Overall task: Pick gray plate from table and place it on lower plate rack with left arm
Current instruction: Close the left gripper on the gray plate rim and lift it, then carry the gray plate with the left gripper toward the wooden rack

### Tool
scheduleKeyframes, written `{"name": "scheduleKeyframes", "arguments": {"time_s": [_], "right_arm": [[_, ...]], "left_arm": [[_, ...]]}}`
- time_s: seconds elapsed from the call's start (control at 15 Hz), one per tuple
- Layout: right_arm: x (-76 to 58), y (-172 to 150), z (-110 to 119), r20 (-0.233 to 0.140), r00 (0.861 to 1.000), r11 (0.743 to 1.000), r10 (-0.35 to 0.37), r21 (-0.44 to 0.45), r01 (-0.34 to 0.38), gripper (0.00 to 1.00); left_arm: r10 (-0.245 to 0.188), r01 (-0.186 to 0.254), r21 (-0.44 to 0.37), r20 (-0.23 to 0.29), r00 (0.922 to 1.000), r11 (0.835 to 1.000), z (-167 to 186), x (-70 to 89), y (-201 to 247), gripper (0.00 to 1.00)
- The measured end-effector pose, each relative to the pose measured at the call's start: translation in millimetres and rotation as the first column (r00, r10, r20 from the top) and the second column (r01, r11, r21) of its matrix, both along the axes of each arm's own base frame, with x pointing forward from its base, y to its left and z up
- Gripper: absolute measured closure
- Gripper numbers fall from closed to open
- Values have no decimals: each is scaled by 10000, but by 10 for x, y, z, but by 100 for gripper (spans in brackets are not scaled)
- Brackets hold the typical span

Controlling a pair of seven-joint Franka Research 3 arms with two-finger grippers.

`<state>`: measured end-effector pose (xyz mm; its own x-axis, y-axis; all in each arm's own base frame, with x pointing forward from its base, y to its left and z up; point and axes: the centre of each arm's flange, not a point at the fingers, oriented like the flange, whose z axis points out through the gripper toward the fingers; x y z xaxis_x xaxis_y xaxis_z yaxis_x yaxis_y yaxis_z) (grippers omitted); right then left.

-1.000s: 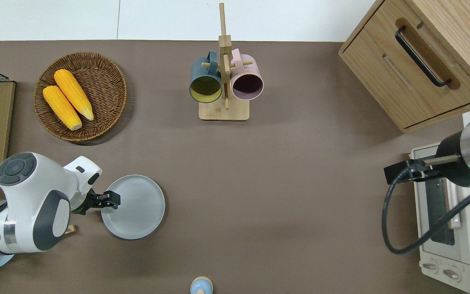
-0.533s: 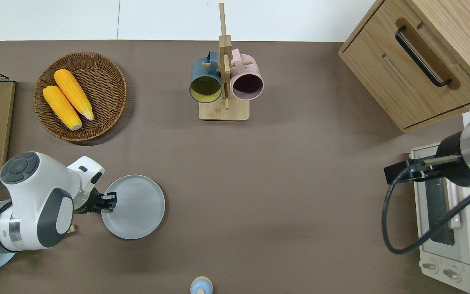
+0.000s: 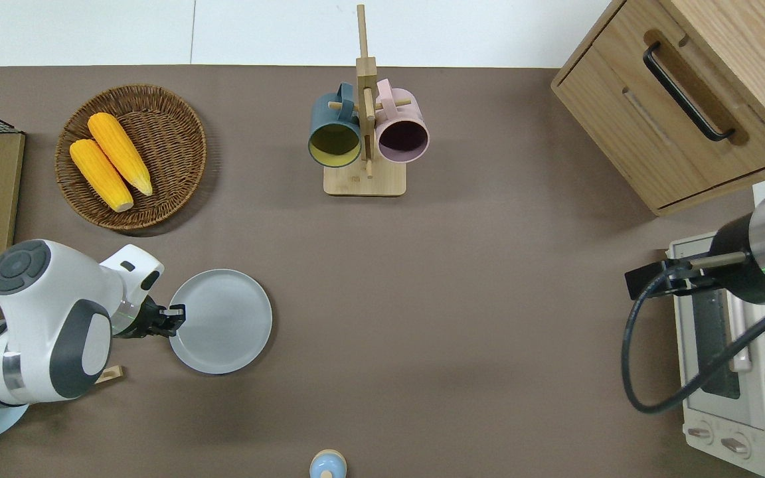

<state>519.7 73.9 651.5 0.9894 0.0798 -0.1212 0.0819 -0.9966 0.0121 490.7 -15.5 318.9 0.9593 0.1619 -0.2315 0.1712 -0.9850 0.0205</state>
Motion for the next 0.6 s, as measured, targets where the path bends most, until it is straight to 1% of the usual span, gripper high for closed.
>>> {"name": "scheduleKeyframes", "arguments": {"time_s": [0.2,0.33,0.47,0.53,0.6], "right_arm": [[0,0,0,0,10000,10000,0,0,0,1],[0,0,0,0,10000,10000,0,0,0,1],[0,0,0,0,10000,10000,0,0,0,1],[0,0,0,0,10000,10000,0,0,0,1],[0,0,0,0,10000,10000,0,0,0,1]], "left_arm": [[81,-82,-48,-27,10000,10000,334,169,54,97],[138,-138,-72,-79,9999,9999,544,250,90,97],[324,-324,6,-194,9993,9995,713,300,141,97],[352,-348,152,-288,9990,9993,798,316,184,97],[291,-275,402,-403,9988,9988,883,327,233,97]]}}
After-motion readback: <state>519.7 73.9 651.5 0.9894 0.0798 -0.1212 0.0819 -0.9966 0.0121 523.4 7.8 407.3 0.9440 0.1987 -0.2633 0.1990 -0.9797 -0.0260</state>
